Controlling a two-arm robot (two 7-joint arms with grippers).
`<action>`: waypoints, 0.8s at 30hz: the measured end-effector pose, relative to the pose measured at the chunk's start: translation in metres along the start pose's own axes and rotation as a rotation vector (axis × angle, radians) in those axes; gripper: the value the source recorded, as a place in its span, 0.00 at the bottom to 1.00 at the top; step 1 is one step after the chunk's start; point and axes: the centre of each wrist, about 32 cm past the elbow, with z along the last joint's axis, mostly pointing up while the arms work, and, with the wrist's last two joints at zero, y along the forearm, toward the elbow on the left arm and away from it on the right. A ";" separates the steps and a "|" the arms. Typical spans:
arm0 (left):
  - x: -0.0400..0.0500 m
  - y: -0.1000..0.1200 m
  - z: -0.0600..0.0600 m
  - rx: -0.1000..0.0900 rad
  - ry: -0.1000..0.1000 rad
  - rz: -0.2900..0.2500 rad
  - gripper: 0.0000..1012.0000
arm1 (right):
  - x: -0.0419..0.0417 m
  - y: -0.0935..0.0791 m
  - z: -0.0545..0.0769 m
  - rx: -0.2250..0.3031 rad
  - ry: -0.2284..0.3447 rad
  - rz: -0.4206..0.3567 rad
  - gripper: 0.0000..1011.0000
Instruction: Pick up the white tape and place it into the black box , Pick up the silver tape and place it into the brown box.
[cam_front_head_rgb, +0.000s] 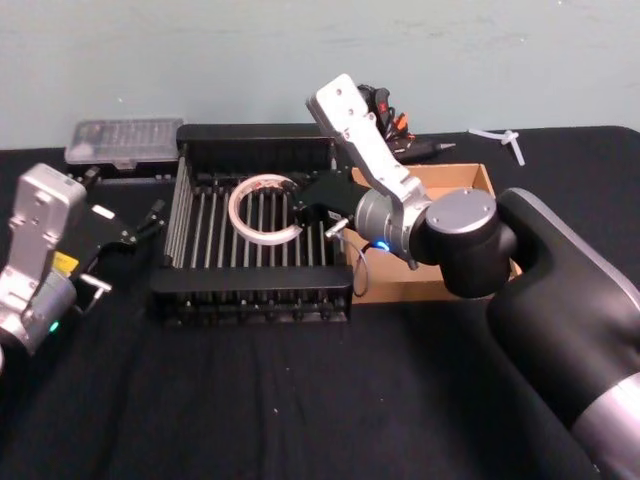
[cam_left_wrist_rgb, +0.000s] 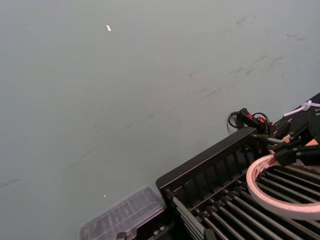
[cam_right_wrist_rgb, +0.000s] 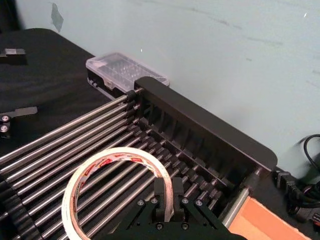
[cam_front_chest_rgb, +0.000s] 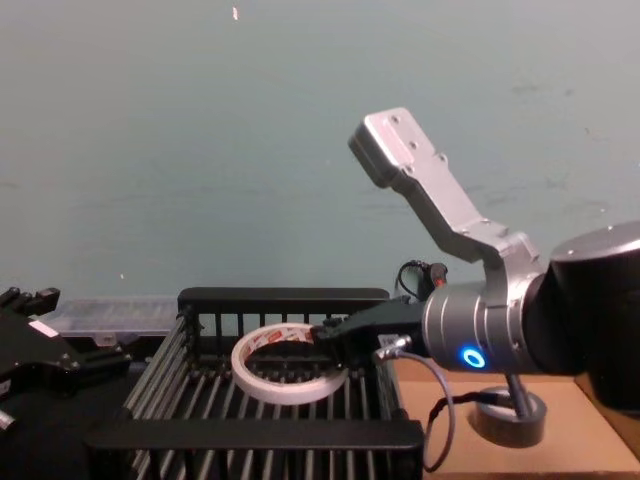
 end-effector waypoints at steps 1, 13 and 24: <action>0.0000 0.000 0.000 0.000 0.000 0.000 0.99 | -0.0005 0.001 -0.001 -0.003 -0.001 -0.001 0.10; 0.0000 0.000 0.000 0.000 0.000 0.000 0.99 | -0.0002 0.002 0.000 -0.004 -0.003 -0.003 0.11; 0.0000 0.000 0.000 0.000 0.000 0.000 0.99 | -0.0001 0.001 0.000 -0.001 -0.002 -0.002 0.40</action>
